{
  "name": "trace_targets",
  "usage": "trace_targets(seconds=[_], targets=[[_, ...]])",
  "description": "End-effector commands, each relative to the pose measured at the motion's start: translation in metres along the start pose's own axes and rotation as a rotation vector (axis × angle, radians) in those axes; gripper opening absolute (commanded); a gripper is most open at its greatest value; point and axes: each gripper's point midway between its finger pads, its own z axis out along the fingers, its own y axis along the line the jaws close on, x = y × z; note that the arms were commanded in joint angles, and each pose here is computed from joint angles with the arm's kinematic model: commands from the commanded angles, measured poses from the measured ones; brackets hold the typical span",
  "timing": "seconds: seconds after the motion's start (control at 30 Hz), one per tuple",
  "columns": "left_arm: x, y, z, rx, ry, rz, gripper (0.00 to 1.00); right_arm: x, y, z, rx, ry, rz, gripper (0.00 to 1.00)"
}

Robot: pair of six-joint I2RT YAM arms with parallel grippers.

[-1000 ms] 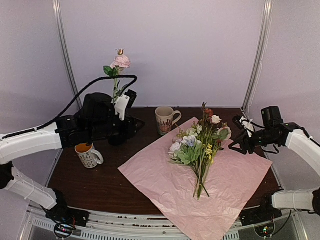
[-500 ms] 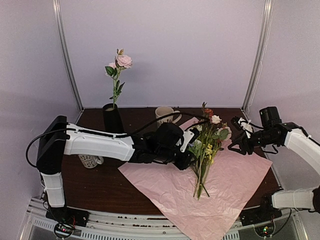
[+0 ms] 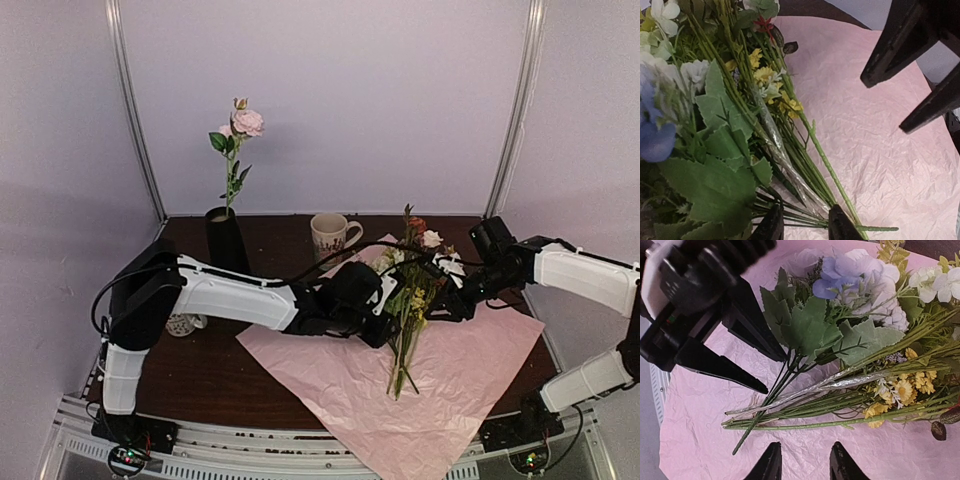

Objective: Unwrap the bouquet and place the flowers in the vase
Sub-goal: Pick up the fake flower from the flattened wrapping paper.

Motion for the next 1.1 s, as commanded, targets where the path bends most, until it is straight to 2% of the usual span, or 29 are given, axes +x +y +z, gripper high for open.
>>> trace_targets(seconds=[0.0,0.23,0.53,0.87,1.07], targets=[[-0.010,-0.008,0.027,0.032,-0.011,-0.045,0.33,0.002,-0.013,-0.004,0.088,0.015,-0.003,0.35],[-0.007,0.004,0.047,-0.045,0.033,-0.087,0.33,0.003,-0.020,-0.009,0.127,0.010,-0.001,0.37],[-0.010,0.026,0.045,-0.139,0.033,-0.130,0.31,0.001,-0.020,-0.012,0.134,0.005,-0.018,0.38],[-0.033,0.031,0.051,-0.098,-0.022,-0.174,0.19,0.001,-0.020,-0.013,0.139,0.005,-0.023,0.38],[-0.027,0.029,0.060,-0.072,0.008,-0.193,0.14,0.003,-0.019,-0.011,0.125,0.011,-0.020,0.38]])
